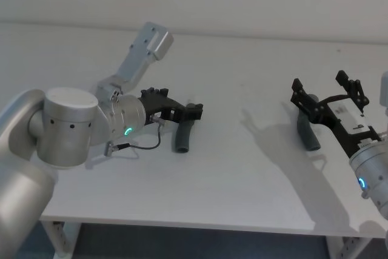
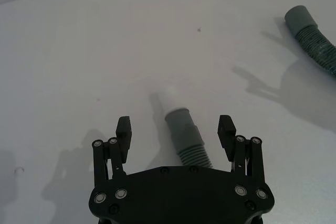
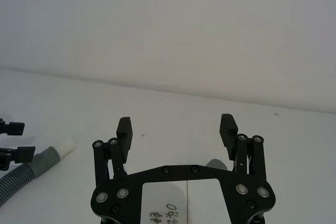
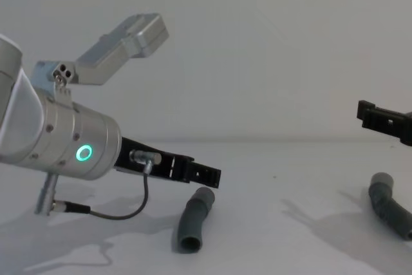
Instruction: Use both hands to pick up one end of the pipe from the table, align the ends, and insert them.
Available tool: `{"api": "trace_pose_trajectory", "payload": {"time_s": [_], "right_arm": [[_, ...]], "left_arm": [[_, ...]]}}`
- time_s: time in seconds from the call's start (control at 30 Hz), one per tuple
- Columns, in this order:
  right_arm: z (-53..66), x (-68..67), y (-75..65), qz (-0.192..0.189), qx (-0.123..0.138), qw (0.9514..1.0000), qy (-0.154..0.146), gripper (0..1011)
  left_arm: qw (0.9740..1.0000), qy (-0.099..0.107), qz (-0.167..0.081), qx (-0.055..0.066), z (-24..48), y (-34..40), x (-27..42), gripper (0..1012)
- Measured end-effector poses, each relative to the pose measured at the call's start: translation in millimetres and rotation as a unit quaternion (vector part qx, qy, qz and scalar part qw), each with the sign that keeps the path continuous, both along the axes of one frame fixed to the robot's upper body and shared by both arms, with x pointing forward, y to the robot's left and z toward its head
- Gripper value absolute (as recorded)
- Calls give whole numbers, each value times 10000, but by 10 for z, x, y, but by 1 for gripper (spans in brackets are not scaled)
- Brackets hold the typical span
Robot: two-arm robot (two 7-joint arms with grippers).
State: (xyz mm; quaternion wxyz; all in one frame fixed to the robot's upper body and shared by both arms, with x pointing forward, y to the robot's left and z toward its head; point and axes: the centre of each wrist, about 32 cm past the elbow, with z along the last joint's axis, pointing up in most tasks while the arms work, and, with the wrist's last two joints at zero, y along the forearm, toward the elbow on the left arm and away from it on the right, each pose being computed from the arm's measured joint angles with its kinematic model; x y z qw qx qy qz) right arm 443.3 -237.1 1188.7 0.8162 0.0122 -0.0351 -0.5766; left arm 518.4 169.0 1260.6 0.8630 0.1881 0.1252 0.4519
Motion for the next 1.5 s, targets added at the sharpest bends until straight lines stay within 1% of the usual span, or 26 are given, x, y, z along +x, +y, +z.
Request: {"api": "trace_pose_trajectory", "payload": {"time_s": [0.17, 0.23, 0.43, 0.63, 0.83, 0.87, 0.93, 1.2, 1.5], "right_arm": [[0, 0, 0, 0, 0, 10000, 0, 998], [0, 0, 0, -1, 0, 10000, 0, 998], [0, 0, 0, 0, 0, 10000, 0, 998], [0, 0, 0, 0, 0, 10000, 0, 998], [0, 0, 0, 0, 0, 10000, 0, 998], [0, 0, 0, 0, 0, 10000, 0, 998], [0, 0, 0, 0, 0, 10000, 0, 998], [0, 0, 0, 0, 0, 10000, 0, 998], [0, 0, 0, 0, 0, 10000, 0, 998]], "left_arm": [[9999, 109, -3, 56, 24, -9, 11, 1001], [9999, 123, -5, 66, 25, -11, 11, 1001], [9996, 222, -8, 193, 28, -24, 20, 1001], [9992, 257, -2, 298, 16, -31, 32, 1001], [9986, 240, 9, 462, -6, -45, 57, 1001], [9986, 240, 9, 462, -6, -45, 57, 1001], [9984, 232, 7, 509, -18, -51, 70, 1001], [9980, 239, -15, 581, -49, -65, 103, 1001], [9979, 260, -60, 588, -72, -79, 150, 1001]]}}
